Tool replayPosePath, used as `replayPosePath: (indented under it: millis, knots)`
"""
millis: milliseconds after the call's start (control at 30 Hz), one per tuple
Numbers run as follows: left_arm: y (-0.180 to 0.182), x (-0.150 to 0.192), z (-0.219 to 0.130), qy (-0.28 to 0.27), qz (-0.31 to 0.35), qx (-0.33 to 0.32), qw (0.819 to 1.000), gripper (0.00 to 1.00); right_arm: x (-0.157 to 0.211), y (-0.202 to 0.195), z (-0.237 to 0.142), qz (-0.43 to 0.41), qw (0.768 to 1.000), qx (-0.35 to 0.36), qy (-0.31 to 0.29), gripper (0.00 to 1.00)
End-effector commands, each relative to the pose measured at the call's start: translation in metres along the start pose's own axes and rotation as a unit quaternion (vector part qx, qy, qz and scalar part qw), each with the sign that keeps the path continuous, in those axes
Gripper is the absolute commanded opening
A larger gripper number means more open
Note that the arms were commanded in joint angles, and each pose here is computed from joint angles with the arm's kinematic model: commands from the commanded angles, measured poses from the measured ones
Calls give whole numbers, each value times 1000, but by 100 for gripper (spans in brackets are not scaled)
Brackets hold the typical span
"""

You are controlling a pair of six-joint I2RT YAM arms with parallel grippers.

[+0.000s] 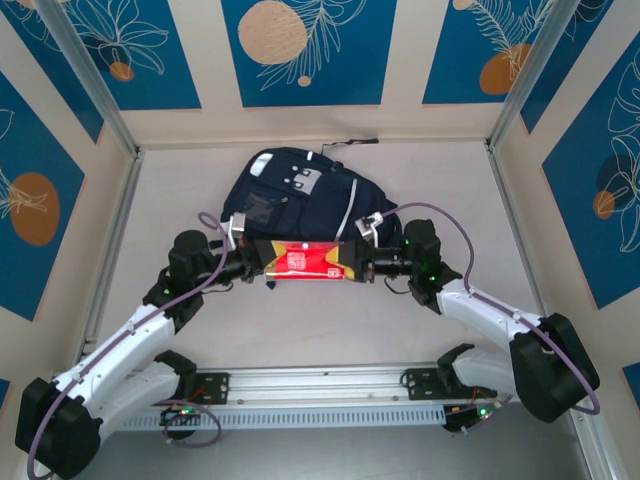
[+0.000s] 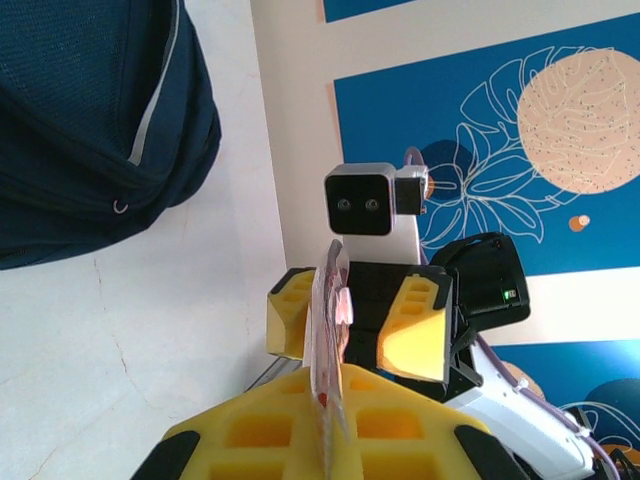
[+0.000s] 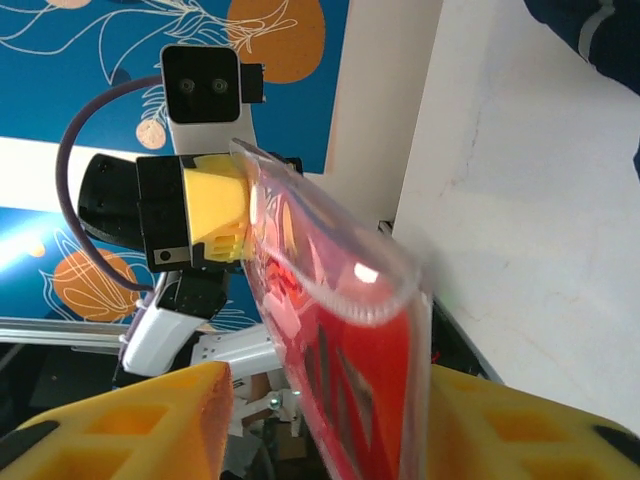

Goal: Pack the student bag
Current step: Pass the loose stationery.

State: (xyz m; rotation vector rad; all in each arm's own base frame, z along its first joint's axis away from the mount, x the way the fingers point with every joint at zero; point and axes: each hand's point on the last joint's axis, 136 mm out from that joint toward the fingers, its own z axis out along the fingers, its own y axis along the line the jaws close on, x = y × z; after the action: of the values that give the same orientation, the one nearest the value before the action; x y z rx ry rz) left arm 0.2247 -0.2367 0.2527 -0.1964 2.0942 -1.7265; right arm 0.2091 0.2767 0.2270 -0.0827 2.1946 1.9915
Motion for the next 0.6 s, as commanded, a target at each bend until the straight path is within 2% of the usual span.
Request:
replayPosePath:
  millis: [0, 133, 300, 400, 467, 567]
  knots:
    - [-23, -1, 0, 6, 20, 31, 999, 0, -8, 16, 7, -14, 1000, -20, -9, 40]
    - [-20, 0, 0, 6, 18, 29, 999, 0, -9, 14, 8, -13, 1000, -18, -12, 30]
    - [-16, 1, 1, 7, 13, 25, 1000, 0, -9, 11, 7, -8, 1000, -16, -17, 32]
    - [-12, 1, 2, 7, 10, 20, 1000, 0, -9, 11, 8, -8, 1000, -17, -19, 30]
    - [-11, 0, 3, 6, 7, 17, 1000, 0, -9, 10, 8, -7, 1000, -16, -20, 26]
    - [-6, 1, 5, 8, 3, 12, 1000, 0, -10, 8, 7, -6, 1000, -11, -28, 12]
